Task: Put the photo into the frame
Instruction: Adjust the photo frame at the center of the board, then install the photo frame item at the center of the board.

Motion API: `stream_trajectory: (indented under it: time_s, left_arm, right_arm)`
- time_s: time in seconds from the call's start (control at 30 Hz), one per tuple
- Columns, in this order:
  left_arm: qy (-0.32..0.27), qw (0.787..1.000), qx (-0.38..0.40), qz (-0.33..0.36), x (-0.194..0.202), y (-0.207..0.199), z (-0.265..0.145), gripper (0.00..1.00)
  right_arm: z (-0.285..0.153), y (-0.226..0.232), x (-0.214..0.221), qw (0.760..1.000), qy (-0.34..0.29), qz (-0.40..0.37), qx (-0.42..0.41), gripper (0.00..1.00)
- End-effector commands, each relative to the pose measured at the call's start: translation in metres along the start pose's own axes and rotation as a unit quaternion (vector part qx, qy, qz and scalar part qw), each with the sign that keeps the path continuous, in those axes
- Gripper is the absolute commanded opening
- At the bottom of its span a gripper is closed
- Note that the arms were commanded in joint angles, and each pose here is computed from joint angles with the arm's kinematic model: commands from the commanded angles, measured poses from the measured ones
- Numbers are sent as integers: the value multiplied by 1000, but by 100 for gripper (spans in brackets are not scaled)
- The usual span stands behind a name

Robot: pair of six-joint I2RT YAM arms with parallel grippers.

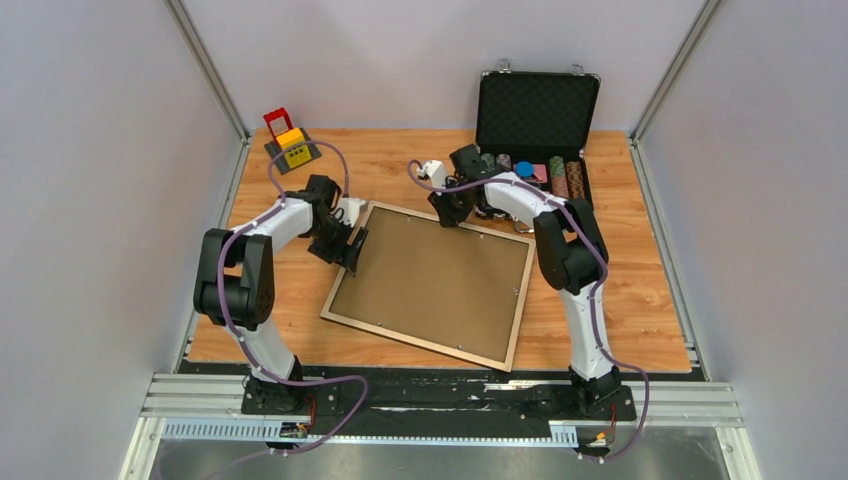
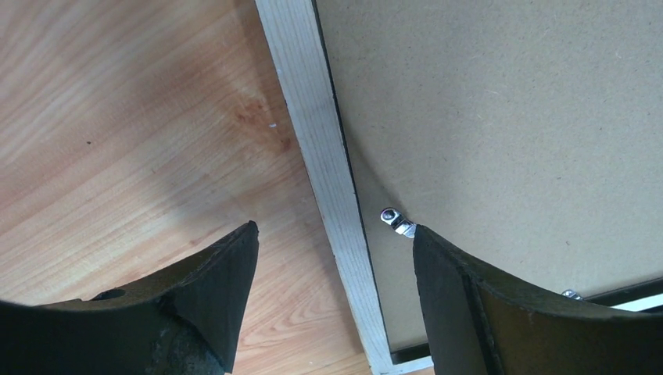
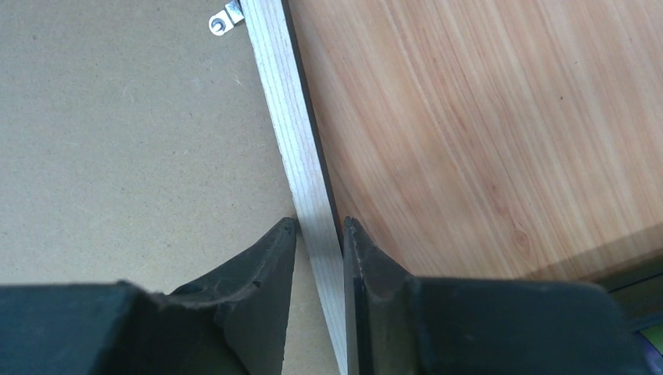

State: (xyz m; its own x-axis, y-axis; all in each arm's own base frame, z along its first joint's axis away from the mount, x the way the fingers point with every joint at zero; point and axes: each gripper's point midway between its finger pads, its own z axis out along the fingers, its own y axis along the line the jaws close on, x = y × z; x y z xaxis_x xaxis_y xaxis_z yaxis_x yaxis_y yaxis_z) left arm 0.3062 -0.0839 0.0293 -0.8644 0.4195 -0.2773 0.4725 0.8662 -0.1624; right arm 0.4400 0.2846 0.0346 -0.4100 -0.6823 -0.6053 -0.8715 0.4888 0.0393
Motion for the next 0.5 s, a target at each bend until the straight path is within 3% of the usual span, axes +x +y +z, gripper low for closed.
stream_trajectory:
  time_s: [0.0, 0.47]
  left_arm:
    - [-17, 1000, -9, 5, -10, -2, -3, 79]
    - [-7, 1000, -8, 3, -11, -5, 10, 75]
  right_arm:
    - [-15, 9, -12, 1000, -18, 19, -9, 27]
    - [-14, 13, -10, 999, -18, 25, -18, 25]
